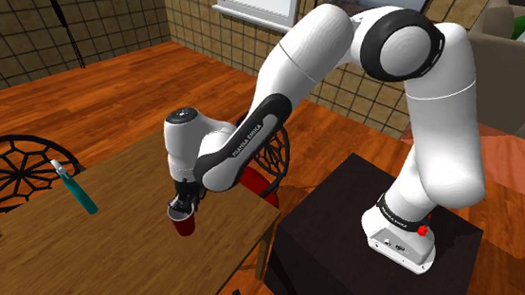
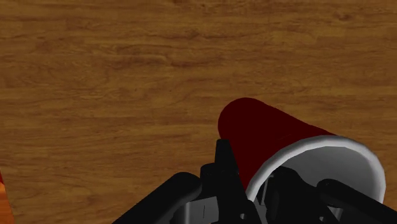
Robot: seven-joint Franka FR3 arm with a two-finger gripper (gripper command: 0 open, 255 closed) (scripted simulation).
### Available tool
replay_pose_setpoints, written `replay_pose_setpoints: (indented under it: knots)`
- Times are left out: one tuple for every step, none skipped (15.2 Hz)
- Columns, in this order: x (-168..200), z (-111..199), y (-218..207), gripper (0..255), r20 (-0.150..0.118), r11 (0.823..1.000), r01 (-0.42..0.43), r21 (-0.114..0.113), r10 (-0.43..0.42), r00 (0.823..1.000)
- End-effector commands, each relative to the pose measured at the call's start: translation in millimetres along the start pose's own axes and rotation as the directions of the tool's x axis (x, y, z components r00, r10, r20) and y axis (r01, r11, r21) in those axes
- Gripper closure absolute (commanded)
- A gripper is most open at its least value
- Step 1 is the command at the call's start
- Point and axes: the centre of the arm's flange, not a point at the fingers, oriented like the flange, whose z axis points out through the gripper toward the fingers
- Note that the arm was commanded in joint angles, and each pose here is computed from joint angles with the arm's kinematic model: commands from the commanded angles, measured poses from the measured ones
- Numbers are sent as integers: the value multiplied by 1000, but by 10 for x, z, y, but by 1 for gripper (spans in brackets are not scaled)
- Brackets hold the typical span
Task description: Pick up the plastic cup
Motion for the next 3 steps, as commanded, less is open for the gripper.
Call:
replay_pose_setpoints:
  knots:
    - [12, -106, -13, 255, 0, 1000, 0, 0, 0, 1000]
    - [12, -114, -14, 255, 0, 1000, 0, 0, 0, 1000]
    - [12, -114, -14, 255, 0, 1000, 0, 0, 0, 1000]
